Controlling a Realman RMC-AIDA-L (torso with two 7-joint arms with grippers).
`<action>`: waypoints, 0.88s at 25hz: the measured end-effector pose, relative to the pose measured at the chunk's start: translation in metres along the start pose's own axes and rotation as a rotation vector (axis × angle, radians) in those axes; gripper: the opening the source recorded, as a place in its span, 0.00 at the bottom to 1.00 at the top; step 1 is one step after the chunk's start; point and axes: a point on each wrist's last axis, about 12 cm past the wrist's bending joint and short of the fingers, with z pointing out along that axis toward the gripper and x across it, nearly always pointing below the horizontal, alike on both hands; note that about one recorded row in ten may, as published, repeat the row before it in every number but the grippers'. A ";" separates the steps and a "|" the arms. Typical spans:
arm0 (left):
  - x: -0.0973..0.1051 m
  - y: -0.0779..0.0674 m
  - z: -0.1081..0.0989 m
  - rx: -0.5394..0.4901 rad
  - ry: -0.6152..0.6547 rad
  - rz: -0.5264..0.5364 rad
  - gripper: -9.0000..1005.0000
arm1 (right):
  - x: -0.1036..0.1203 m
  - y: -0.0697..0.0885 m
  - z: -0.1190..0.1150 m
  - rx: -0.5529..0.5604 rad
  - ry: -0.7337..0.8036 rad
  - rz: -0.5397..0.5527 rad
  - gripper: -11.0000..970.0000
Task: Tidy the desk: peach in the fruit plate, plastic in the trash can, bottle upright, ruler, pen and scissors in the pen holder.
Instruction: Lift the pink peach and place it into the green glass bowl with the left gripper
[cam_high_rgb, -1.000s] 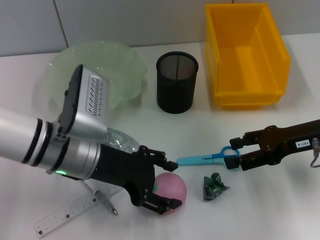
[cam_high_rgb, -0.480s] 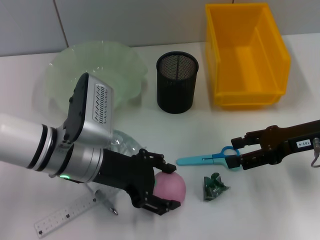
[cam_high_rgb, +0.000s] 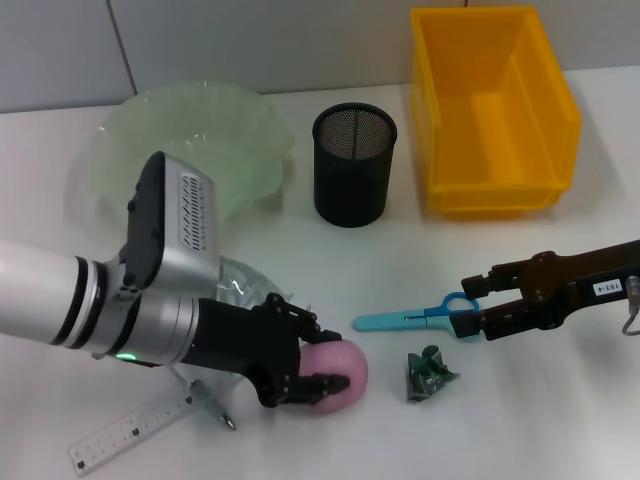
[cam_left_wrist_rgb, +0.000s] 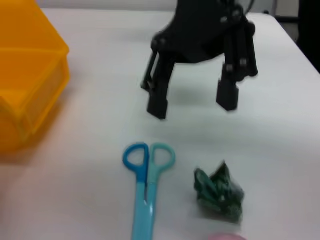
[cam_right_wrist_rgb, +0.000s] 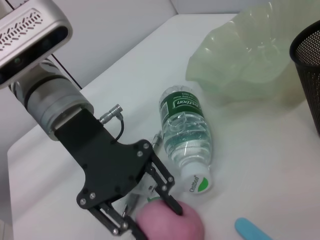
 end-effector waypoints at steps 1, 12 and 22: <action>0.000 0.000 0.000 0.000 0.000 0.000 0.62 | 0.000 0.000 0.000 0.000 0.000 0.000 0.78; -0.004 0.004 -0.016 -0.037 -0.107 -0.096 0.38 | -0.003 0.000 0.000 -0.004 0.001 0.014 0.78; -0.007 0.023 -0.070 -0.161 -0.592 -0.383 0.26 | -0.002 0.000 0.000 0.001 0.002 0.030 0.77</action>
